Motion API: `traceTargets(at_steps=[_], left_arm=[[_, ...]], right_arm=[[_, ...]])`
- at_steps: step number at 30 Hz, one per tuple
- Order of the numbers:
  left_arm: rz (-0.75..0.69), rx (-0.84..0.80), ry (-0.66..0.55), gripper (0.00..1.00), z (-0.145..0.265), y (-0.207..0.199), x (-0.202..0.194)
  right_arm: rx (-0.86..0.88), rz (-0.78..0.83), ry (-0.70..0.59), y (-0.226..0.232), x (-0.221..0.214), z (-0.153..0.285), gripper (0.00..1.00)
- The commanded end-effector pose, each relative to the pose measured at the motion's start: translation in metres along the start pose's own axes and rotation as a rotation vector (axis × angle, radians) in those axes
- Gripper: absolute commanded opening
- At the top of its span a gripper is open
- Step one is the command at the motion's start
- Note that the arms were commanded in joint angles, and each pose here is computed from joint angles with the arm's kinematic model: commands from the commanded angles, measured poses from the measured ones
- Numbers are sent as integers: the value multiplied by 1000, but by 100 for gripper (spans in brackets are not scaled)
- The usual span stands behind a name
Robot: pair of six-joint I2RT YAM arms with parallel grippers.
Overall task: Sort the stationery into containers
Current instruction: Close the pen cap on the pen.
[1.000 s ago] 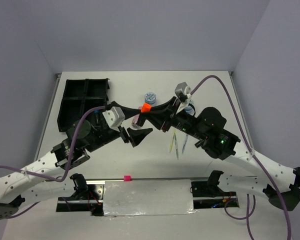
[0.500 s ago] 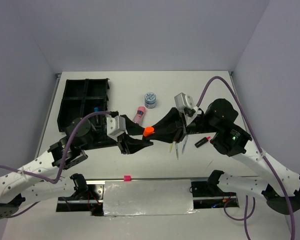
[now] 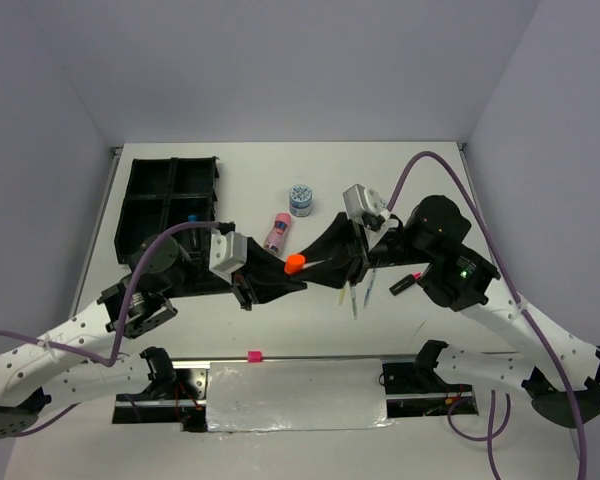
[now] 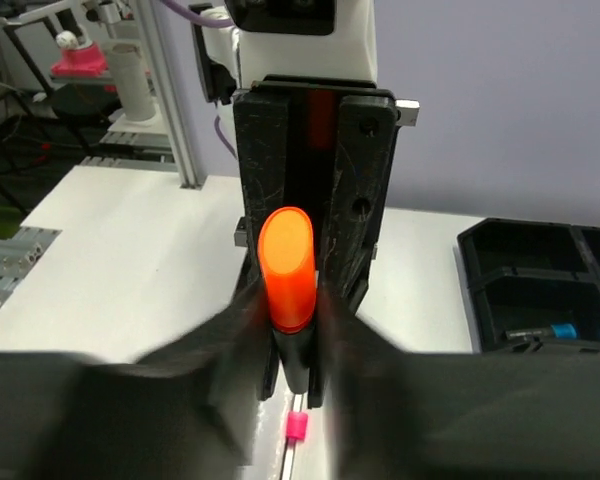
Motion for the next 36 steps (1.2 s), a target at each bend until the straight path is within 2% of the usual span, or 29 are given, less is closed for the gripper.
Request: traceTargets(at_steps=[1,2,4,9,15,23,29,32,33,36], left_arm=[[-19,-62,-62,0,-2,-8,10],[-16,-61,-62,0,-1,-7,8],[-25,-66,-82,0,2,-9,9],[-17,-74,-72,0,1,-9,6],[11,-30,-69,0,0,-2,-3],[62,83,-79,0,-3,10,-3],[81,54,-69,0,-10,10,-3],[80,35,-73,0,-10,8,-3],[81,33,-71,0,-10,8,-3],[81,37,-70,0,-10,8,-2]], right_arm=[[-41,-15,-16,-4,6,0,36],[-37,-14,-30,-2,6,0,69],[-37,-11,-46,1,8,3,99],[-130,-9,-27,-7,8,6,100],[-239,-49,-109,-11,30,13,100],[-194,-74,-178,-1,36,15,100],[-263,-100,-98,-16,14,7,91],[-235,-109,-84,-17,7,3,80],[-227,-112,-82,-16,6,2,73],[-212,-103,-90,-13,4,3,66]])
Point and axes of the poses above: each gripper's point midway between its finger pads, its own z axis back along the fingers, its own y axis along the line the jaws close on, x = y × z, the point moved 7 cm from there along z, back along the fingers, and after that the axes turned 13 degrees about z, right-handed, at the moved point
